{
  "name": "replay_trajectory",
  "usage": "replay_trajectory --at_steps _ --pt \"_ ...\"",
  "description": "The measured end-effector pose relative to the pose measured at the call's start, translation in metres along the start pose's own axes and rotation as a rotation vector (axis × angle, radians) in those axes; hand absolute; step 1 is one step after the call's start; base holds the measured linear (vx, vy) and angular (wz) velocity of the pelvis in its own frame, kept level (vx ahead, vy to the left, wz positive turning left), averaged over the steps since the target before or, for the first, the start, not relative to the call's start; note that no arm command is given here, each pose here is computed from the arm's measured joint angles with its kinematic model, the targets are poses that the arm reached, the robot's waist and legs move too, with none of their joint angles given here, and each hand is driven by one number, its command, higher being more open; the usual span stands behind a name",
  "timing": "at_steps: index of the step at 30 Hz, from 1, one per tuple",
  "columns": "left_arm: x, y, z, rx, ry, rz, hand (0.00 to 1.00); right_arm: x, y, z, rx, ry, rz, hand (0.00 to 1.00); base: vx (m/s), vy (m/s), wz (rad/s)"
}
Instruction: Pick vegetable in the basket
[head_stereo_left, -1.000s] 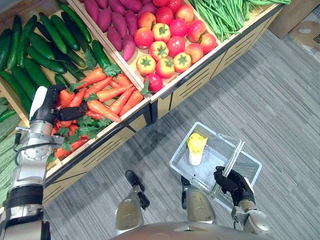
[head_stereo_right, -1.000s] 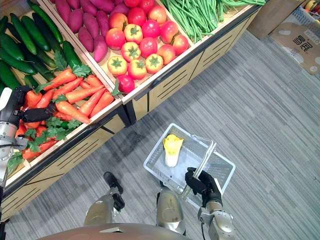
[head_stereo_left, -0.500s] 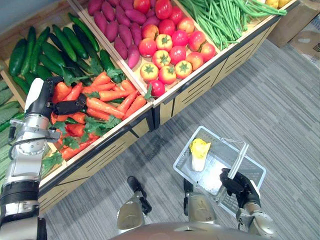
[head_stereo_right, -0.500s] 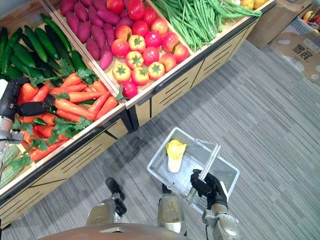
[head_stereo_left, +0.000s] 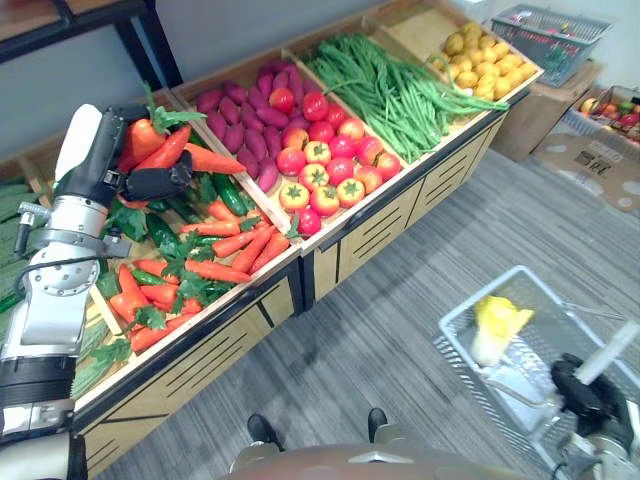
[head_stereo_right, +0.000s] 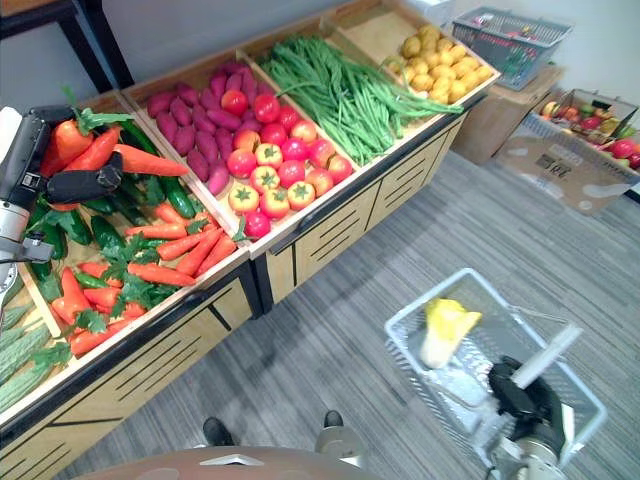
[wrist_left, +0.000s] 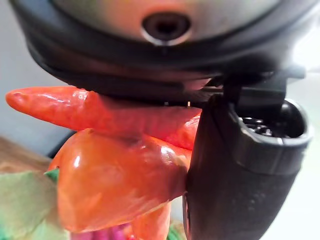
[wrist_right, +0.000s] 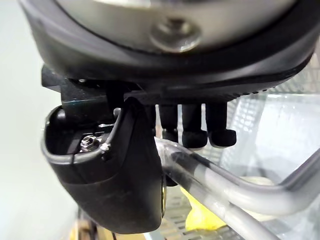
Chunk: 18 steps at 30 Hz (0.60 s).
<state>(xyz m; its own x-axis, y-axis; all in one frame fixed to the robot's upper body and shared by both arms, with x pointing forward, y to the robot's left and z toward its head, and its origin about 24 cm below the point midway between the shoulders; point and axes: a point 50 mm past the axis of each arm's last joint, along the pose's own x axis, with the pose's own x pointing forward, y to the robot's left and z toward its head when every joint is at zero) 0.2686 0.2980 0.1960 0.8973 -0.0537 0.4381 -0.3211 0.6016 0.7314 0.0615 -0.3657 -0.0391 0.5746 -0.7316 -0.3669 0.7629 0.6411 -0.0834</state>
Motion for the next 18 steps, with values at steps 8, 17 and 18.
replay_trajectory --at_steps 8,17,18 --pt "0.002 -0.022 0.015 -0.055 -0.075 -0.091 0.00 0.024 -0.017 0.052 -0.053 -0.143 -0.063 0.00 -0.03 0.013 -0.34" --pt "0.004 -0.059 0.030 -0.142 -0.140 -0.234 0.00 0.043 -0.006 0.107 -0.177 -0.264 0.021 0.00 -0.04 -0.009 -0.29" --pt "0.006 -0.061 0.032 -0.151 -0.147 -0.232 0.00 0.043 -0.006 0.112 -0.184 -0.280 0.024 0.00 -0.01 -0.007 -0.08"
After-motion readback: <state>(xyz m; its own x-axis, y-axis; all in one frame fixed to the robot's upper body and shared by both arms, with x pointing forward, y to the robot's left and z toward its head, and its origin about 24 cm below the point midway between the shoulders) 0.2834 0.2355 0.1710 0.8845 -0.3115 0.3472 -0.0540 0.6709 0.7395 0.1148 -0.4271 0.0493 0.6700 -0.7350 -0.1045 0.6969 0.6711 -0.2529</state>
